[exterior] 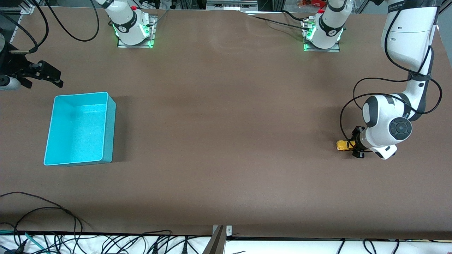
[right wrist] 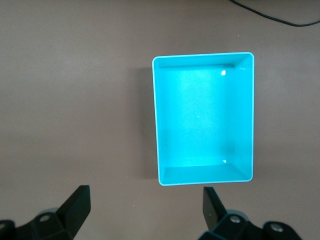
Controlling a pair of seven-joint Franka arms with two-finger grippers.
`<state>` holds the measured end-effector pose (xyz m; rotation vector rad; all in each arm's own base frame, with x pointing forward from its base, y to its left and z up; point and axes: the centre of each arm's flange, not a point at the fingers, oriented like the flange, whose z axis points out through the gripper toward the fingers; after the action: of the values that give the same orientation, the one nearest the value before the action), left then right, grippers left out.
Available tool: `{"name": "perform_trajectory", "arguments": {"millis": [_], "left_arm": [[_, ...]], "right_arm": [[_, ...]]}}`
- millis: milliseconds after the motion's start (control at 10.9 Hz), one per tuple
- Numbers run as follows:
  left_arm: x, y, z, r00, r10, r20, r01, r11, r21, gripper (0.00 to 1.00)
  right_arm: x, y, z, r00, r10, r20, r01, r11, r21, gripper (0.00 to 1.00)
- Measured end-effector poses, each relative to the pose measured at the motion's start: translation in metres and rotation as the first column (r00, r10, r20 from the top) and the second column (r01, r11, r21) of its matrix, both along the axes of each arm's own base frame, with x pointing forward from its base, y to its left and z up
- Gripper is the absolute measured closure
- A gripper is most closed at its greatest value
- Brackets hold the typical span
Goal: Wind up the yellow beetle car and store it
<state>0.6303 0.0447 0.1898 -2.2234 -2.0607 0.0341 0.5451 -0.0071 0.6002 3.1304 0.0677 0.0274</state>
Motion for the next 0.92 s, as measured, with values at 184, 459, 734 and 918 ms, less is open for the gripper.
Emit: {"name": "perform_trajectory", "arguments": {"millis": [184,459,734,918], "left_arm": [[0.0001,0.0001,0.0,1.0,0.0,0.0,0.0,1.0,0.0,0.56],[0.0002,0.0013,0.0002,1.0,0.002,0.0,-0.002,1.0,0.001,0.56],[0.0005,0.0051,0.0007,1.0,0.008,0.002,-0.008,1.0,0.003,0.56],[0.0005,0.007,0.0,1.0,0.011,0.001,-0.011,1.0,0.005,0.52]], "right_arm": [[0.0001,0.0006,-0.0001,1.0,0.001,0.0,-0.001,1.0,0.0,0.0],[0.0001,0.0006,-0.0001,1.0,0.001,0.0,-0.001,1.0,0.0,0.0],[0.0001,0.0006,-0.0001,1.0,0.001,0.0,-0.001,1.0,0.0,0.0],[0.0001,0.0006,-0.0001,1.0,0.001,0.0,-0.001,1.0,0.0,0.0]]}}
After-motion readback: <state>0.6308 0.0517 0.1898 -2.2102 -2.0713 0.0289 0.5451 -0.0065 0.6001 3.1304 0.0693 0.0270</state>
